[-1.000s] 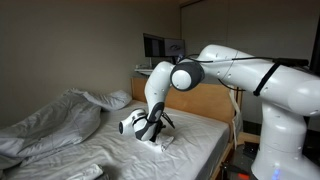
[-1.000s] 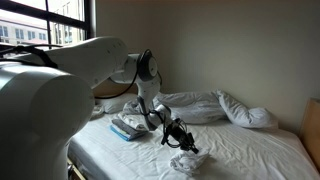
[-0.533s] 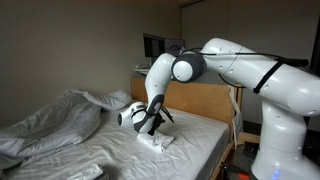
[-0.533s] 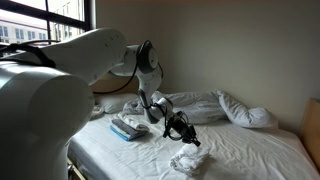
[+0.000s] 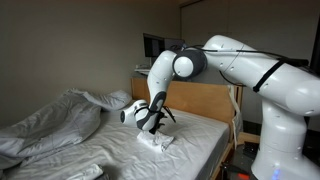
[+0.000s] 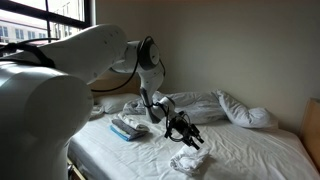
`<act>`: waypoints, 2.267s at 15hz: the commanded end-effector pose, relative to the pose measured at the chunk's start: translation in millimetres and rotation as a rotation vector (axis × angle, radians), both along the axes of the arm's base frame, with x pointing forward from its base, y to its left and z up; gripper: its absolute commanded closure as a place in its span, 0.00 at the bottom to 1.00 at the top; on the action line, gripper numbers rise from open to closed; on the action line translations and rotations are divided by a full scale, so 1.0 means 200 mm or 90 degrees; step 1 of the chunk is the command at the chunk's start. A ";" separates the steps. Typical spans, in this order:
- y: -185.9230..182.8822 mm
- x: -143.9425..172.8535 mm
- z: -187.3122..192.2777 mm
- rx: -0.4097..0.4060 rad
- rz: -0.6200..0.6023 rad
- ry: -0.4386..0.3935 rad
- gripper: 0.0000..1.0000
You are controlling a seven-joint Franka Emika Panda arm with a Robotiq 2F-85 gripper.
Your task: Fold the sheet on the bed
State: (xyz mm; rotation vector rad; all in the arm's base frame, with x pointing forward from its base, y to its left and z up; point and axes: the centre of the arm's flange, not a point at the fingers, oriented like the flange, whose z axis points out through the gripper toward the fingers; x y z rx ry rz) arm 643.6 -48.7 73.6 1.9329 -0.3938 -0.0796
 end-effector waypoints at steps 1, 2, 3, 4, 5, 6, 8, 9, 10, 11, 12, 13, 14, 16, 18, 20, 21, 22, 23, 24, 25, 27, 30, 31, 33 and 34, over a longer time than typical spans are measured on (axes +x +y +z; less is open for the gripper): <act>-0.10 -0.09 0.06 0.039 0.026 -0.038 0.12; -0.12 -0.09 0.07 0.060 0.039 -0.043 0.04; -0.16 -0.10 0.09 0.091 0.060 -0.045 0.02; -0.19 -0.09 0.11 0.119 0.078 -0.051 0.00; -0.23 -0.09 0.12 0.152 0.101 -0.056 0.00; -0.27 -0.08 0.14 0.175 0.123 -0.059 0.00; -0.35 -0.07 0.18 0.230 0.159 -0.061 0.00; -0.40 -0.06 0.20 0.259 0.170 -0.058 0.00; -0.43 -0.05 0.22 0.285 0.184 -0.050 0.00; -0.47 -0.02 0.23 0.308 0.197 -0.037 0.00; -0.49 -0.01 0.25 0.328 0.210 -0.022 0.00; -0.53 0.01 0.27 0.346 0.216 -0.001 0.00; -0.55 0.03 0.28 0.366 0.223 0.018 0.00; -0.58 0.04 0.30 0.411 0.234 0.062 0.00; -0.61 0.04 0.31 0.460 0.247 0.100 0.00; -0.61 0.05 0.31 0.507 0.247 0.146 0.00; -0.60 0.05 0.30 0.527 0.244 0.168 0.00; -0.60 0.05 0.29 0.544 0.239 0.188 0.00; -0.60 0.05 0.30 0.563 0.231 0.198 0.00; -0.60 0.07 0.29 0.579 0.227 0.209 0.00; -0.60 0.07 0.29 0.592 0.219 0.219 0.00; -0.58 0.03 0.29 0.584 0.218 0.197 0.00; -0.57 0.04 0.29 0.576 0.214 0.201 0.00; -0.56 0.04 0.29 0.575 0.214 0.202 0.00; -0.57 0.04 0.29 0.574 0.213 0.203 0.00; -0.57 0.04 0.29 0.574 0.212 0.203 0.00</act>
